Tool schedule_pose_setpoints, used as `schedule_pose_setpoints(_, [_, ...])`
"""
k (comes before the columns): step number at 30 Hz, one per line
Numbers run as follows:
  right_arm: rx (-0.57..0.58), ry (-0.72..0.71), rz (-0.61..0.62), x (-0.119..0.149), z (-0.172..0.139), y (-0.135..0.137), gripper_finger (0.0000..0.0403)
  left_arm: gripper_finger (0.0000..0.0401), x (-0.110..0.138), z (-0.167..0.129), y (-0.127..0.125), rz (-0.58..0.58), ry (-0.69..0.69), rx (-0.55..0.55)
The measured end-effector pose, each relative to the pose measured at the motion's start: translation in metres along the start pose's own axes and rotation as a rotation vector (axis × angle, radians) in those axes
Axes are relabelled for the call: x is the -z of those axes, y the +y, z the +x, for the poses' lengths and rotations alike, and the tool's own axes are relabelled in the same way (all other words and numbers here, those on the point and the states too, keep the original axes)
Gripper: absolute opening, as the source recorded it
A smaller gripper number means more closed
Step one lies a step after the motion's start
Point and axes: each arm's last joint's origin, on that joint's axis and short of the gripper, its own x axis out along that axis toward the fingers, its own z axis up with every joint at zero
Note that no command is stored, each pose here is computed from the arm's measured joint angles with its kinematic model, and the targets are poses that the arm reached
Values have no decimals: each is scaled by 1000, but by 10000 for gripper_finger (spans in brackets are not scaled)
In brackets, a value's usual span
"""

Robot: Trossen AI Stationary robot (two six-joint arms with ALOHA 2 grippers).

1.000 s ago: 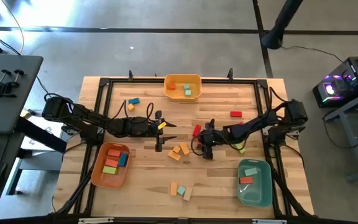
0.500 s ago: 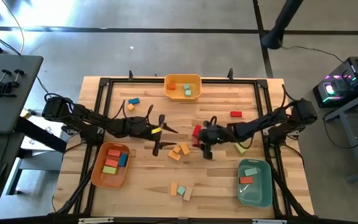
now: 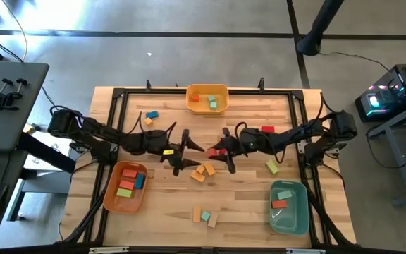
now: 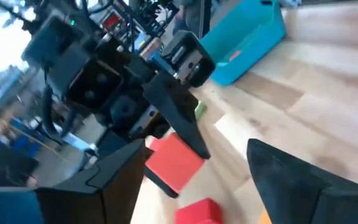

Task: Sort blocks by size
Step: Put the small orange block into the yellow bin

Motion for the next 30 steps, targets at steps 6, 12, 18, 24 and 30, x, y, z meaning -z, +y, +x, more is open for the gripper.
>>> schedule_pose_setpoints(6, [31,1,90,0,-2,-11,128,297,6,12,0,237,39,-10])
schedule_pose_setpoints(12, [26,20,129,2,-2,-12,128,301,7,32,5,332,71,-68])
schedule_pose_setpoints(18, [24,46,161,5,-2,-12,128,301,13,52,2,334,91,-46])
schedule_pose_setpoints(24, [17,61,184,6,-2,-12,128,295,24,64,-5,391,180,-43])
schedule_pose_setpoints(30, [-5,80,192,8,-2,-11,128,261,29,67,-10,385,221,-26])
